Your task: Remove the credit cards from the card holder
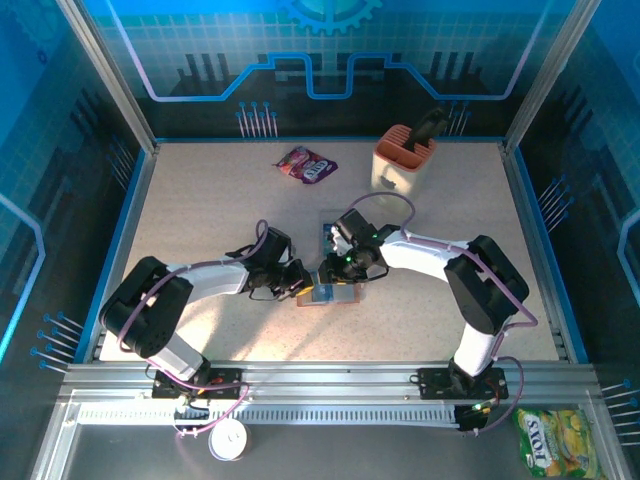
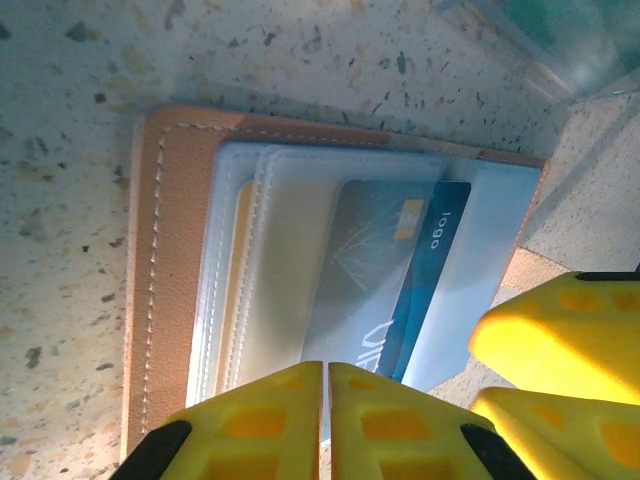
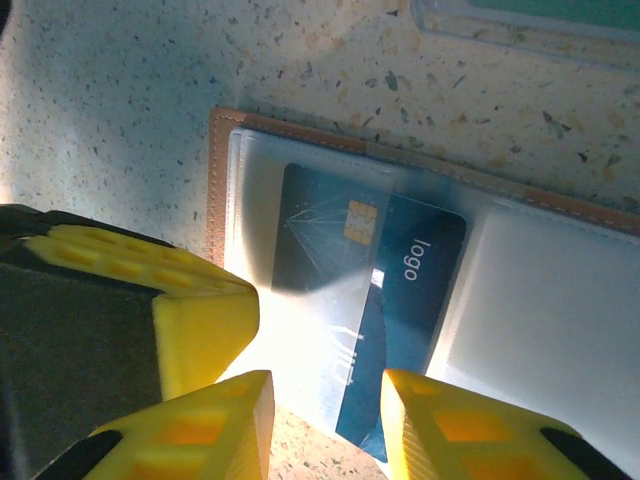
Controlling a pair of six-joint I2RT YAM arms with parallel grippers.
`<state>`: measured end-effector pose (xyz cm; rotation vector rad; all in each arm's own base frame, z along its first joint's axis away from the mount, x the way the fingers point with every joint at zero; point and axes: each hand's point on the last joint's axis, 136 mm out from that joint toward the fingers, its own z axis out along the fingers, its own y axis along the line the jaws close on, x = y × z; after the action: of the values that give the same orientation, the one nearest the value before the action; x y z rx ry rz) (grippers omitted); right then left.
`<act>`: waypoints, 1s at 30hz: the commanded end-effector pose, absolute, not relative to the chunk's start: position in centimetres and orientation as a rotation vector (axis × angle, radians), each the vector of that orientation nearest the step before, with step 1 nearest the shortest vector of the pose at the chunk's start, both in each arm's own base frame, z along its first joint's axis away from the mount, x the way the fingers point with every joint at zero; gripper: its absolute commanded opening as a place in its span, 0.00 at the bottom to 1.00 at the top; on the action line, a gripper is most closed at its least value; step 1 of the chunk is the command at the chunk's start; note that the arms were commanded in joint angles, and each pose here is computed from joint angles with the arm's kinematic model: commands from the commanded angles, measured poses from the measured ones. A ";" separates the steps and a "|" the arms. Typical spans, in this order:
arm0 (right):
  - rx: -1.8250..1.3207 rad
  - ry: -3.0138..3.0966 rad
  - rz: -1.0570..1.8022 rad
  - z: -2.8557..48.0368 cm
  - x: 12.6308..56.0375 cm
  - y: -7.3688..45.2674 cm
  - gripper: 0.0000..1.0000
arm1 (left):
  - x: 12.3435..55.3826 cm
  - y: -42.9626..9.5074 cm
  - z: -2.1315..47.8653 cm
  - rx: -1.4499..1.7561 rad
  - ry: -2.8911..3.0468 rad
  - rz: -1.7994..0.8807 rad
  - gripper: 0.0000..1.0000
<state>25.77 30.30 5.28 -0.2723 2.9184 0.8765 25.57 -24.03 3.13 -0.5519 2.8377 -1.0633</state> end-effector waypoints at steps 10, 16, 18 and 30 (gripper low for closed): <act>-0.289 2.888 0.902 6.8 26.1 30.1 0.35 | 25.5 -23.9 3.0 -0.528 2.861 -1.018 0.11; -0.284 2.887 0.907 6.8 26.1 30.0 0.36 | 25.4 -23.9 2.7 -0.531 2.872 -1.012 0.11; -0.285 2.884 0.909 6.9 26.1 30.0 0.35 | 25.5 -23.9 2.7 -0.530 2.875 -1.008 0.11; -0.291 2.891 0.922 6.7 26.3 30.3 0.35 | 25.6 -23.9 2.6 -0.522 2.880 -0.995 0.11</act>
<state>26.04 30.15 5.79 -0.2736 2.9030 0.8911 25.43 -23.80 2.64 -0.5509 2.8659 -1.0263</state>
